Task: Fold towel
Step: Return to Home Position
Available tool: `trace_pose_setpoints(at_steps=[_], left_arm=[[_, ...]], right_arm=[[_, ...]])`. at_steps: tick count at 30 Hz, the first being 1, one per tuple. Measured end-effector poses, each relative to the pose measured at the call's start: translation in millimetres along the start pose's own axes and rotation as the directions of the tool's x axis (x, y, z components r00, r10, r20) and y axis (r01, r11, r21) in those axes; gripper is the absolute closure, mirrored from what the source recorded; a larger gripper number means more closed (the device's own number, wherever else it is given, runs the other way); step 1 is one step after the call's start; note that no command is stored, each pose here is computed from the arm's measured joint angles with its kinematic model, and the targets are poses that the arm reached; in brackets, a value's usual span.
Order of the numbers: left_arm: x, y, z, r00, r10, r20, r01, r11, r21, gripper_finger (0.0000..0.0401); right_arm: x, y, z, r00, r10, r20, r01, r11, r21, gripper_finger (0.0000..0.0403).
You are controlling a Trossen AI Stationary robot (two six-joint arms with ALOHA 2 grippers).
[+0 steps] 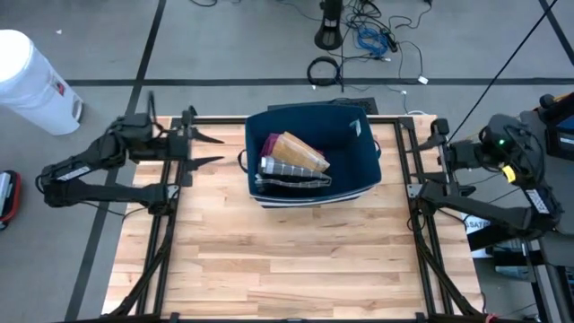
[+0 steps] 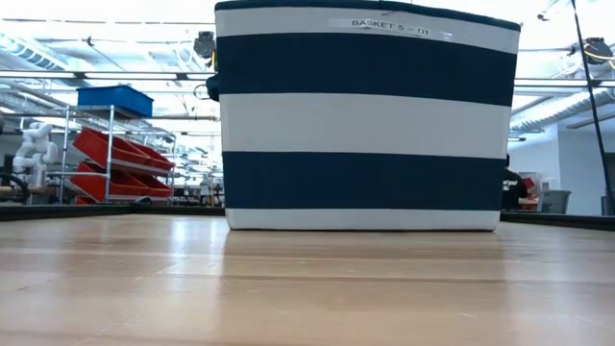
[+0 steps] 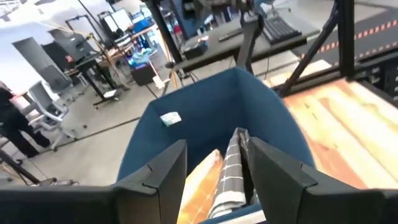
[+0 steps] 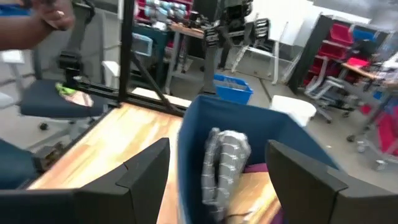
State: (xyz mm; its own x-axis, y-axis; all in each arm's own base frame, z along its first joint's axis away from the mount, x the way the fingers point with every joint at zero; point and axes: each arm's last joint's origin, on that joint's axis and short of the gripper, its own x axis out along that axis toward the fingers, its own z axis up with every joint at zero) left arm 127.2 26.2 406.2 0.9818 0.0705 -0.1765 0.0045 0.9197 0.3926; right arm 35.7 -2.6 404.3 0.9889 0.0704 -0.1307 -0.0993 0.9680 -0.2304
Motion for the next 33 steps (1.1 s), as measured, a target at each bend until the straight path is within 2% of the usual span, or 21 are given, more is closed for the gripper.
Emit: trace_pose_setpoints(at_steps=[4, 11, 20, 25, 29, 33], left_arm=[[-10, -4, -6, 1.0, 0.015, 0.011, -0.015, 0.999, -0.03, 0.0225], [-16, -24, -47, 0.997, 0.071, 0.029, -0.068, 0.992, -0.105, 0.0225], [-20, -44, -85, 0.991, 0.054, 0.119, -0.032, 0.983, -0.179, 0.0225], [-17, -56, -106, 0.985, -0.029, 0.172, 0.069, 0.969, -0.236, 0.0225], [-11, -65, -125, 0.984, -0.041, 0.174, 0.089, 0.955, -0.282, 0.0225], [-9, -67, -128, 0.968, -0.026, 0.248, 0.099, 0.953, -0.285, 0.0225]], right_arm=[[1, 9, -26, 1.0, 0.014, 0.022, -0.015, 0.999, 0.043, 0.0154], [5, 19, -65, 0.996, 0.02, 0.083, -0.027, 0.996, 0.086, 0.0154], [9, 32, -103, 0.989, 0.062, 0.134, -0.079, 0.988, 0.129, 0.0154], [2, 38, -100, 0.97, 0.101, 0.222, -0.123, 0.989, 0.086, 0.0154], [6, 35, -102, 0.97, 0.094, 0.224, -0.126, 0.983, 0.131, 0.0154], [14, 29, -105, 0.954, 0.086, 0.286, -0.137, 0.977, 0.164, 0.0154]])
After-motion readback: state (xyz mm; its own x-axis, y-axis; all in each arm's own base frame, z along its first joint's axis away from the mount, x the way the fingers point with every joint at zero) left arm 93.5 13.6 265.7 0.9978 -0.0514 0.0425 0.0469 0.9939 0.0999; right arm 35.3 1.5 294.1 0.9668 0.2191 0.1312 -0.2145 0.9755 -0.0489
